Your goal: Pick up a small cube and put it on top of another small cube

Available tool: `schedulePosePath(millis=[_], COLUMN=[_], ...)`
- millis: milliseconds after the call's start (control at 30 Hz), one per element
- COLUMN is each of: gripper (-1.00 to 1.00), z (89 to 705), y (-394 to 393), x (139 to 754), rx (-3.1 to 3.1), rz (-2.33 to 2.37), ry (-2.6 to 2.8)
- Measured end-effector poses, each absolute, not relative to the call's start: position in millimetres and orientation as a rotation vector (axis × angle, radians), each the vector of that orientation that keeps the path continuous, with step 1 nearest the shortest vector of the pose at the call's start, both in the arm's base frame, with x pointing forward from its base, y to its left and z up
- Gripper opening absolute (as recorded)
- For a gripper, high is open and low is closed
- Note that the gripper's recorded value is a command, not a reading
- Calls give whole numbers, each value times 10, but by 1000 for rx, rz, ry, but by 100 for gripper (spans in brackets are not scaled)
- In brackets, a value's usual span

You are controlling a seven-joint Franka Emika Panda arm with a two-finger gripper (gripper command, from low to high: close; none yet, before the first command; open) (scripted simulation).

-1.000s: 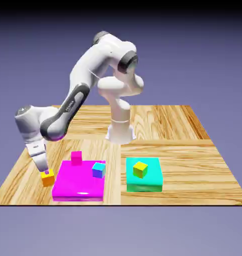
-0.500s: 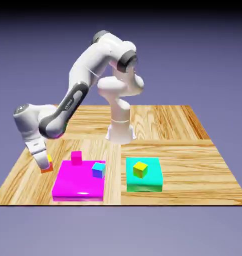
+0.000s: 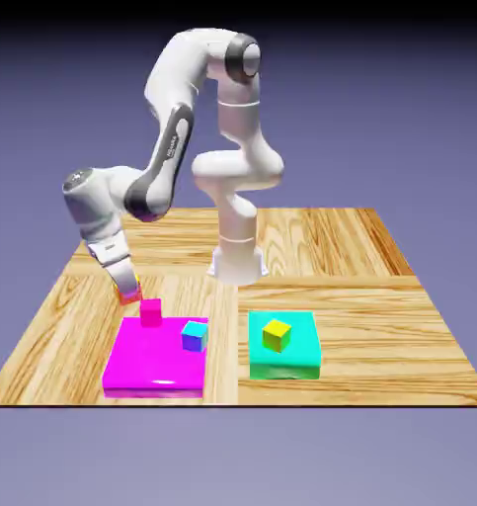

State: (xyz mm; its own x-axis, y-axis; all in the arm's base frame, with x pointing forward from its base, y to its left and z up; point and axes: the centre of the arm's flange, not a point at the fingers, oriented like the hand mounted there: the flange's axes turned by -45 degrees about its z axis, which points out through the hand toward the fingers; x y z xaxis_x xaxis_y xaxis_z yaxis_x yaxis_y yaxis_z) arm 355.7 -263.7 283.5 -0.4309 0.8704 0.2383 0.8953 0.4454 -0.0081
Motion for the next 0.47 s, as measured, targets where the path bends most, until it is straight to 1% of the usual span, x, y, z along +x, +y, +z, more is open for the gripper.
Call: schedulePosePath(millis=[200, 367, 400, 467], gripper=[-100, -100, 100, 100], z=[3064, 2413, 2373, 2373], y=[-2354, -2264, -2267, -2277], x=[3401, 3374, 3361, 3355], rx=[-1512, -1507, -1510, -1514], rz=[-136, -140, -138, -140], ry=[-2566, -2569, -2568, -2566])
